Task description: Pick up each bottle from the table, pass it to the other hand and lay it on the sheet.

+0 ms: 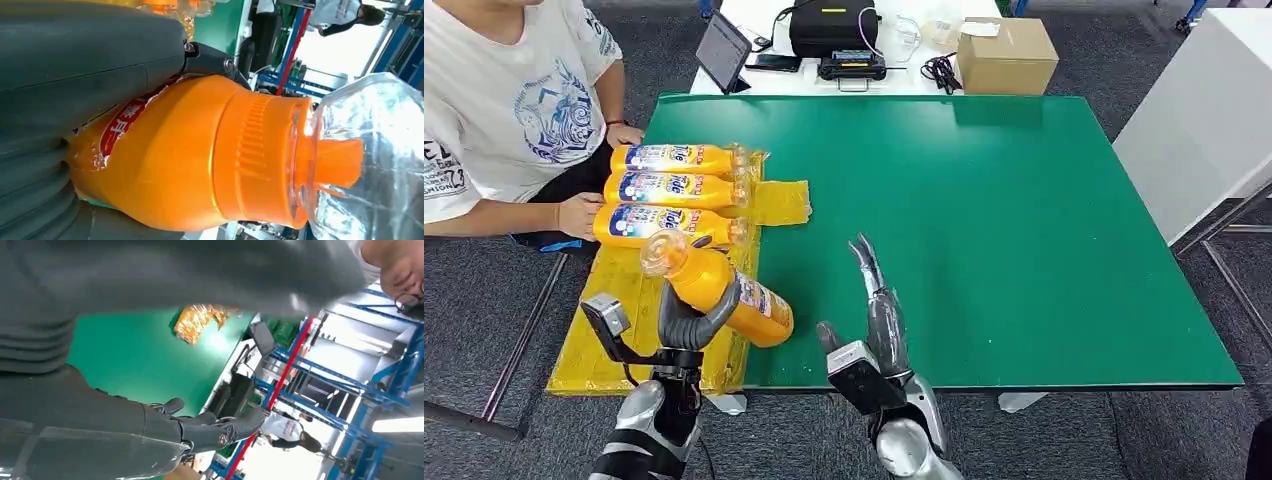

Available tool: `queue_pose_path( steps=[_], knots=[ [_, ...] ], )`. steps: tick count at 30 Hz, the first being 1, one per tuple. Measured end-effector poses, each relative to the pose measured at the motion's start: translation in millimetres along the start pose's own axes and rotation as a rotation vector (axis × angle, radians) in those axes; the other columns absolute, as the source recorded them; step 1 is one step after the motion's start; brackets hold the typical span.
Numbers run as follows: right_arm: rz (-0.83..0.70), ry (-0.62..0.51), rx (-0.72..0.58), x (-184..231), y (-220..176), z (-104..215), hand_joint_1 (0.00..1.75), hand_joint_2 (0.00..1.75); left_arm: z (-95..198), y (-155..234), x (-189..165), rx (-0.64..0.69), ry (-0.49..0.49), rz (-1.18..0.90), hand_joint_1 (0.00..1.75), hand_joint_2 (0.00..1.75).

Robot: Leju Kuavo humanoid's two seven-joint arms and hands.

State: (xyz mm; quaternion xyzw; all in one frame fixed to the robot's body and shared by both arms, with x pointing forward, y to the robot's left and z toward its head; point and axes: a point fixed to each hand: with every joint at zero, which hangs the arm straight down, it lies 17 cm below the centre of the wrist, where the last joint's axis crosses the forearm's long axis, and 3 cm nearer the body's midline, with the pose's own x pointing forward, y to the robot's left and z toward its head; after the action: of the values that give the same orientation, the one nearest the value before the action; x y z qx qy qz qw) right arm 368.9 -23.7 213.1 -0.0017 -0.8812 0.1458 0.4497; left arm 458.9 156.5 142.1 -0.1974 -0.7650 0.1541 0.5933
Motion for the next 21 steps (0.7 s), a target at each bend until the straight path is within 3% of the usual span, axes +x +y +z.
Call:
queue_pose_path(
  steps=[3,5,10,14,16,21],
  knots=[
    [-0.008,-0.022,-0.012,5.6,-3.8,-0.7,0.00,0.00,-3.7,11.2,7.3,0.047,-0.042,-0.069,1.75,1.75],
    [-0.019,-0.051,-0.031,13.3,-8.4,-1.3,0.00,0.00,-7.6,20.2,20.1,0.086,-0.118,-0.224,1.75,1.75],
    [-0.057,-0.159,-0.154,50.1,-39.8,-15.8,0.00,0.00,-23.7,14.3,80.7,0.134,-0.460,-1.043,1.75,1.75],
    [-0.087,-0.203,-0.186,66.7,-48.6,-26.5,0.00,0.00,-42.7,-20.6,78.8,-0.068,-0.612,-1.584,1.75,1.75],
    [-0.099,-0.218,-0.196,70.9,-51.7,-29.4,0.00,0.00,-49.5,-18.8,72.1,-0.138,-0.632,-1.790,1.75,1.75],
    [-0.112,-0.230,-0.206,74.5,-55.1,-32.3,0.00,0.00,-62.7,9.9,80.5,-0.068,-0.570,-1.914,1.75,1.75]
  ],
)
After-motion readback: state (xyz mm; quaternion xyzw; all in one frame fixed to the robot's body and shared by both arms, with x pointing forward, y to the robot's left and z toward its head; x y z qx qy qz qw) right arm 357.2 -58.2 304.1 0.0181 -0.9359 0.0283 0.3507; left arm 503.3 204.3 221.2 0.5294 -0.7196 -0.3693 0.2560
